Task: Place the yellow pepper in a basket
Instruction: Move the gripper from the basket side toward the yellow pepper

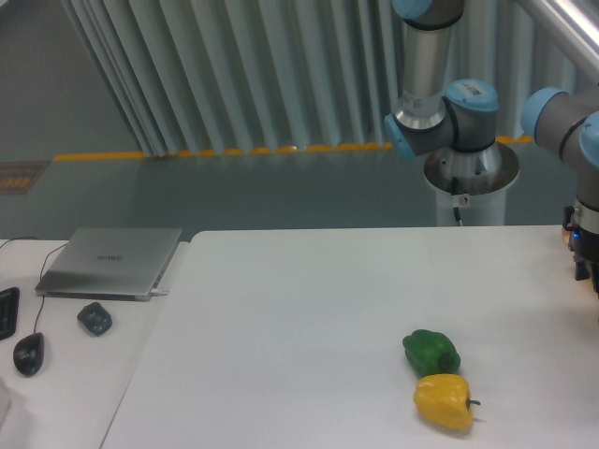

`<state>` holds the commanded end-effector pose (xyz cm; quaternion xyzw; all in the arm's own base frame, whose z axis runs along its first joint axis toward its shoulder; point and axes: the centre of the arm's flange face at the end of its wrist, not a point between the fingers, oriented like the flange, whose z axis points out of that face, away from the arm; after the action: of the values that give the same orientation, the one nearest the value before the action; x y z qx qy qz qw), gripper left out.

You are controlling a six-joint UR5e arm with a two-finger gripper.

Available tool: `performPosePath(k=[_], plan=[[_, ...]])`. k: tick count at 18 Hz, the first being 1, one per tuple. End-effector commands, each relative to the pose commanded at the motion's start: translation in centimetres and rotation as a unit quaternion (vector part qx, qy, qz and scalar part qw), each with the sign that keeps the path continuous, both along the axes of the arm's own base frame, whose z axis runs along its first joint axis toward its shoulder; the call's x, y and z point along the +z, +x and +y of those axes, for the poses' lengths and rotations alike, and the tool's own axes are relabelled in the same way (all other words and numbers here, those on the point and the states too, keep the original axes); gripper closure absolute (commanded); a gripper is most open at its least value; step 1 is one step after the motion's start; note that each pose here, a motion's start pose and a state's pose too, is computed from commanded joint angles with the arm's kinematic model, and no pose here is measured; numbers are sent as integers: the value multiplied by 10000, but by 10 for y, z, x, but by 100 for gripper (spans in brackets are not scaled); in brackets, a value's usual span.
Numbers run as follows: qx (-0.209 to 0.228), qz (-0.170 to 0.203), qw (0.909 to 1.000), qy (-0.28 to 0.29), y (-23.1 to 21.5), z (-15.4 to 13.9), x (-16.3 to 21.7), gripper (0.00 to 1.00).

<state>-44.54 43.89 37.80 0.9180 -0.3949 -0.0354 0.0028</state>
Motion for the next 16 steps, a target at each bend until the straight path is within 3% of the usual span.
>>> performPosePath(k=[7, 10, 16], plan=[[36, -139, 9999, 90, 9, 6, -9, 0], [479, -303, 9979, 308, 10, 8, -12, 0], [277, -4, 9990, 341, 7, 39, -26, 0]])
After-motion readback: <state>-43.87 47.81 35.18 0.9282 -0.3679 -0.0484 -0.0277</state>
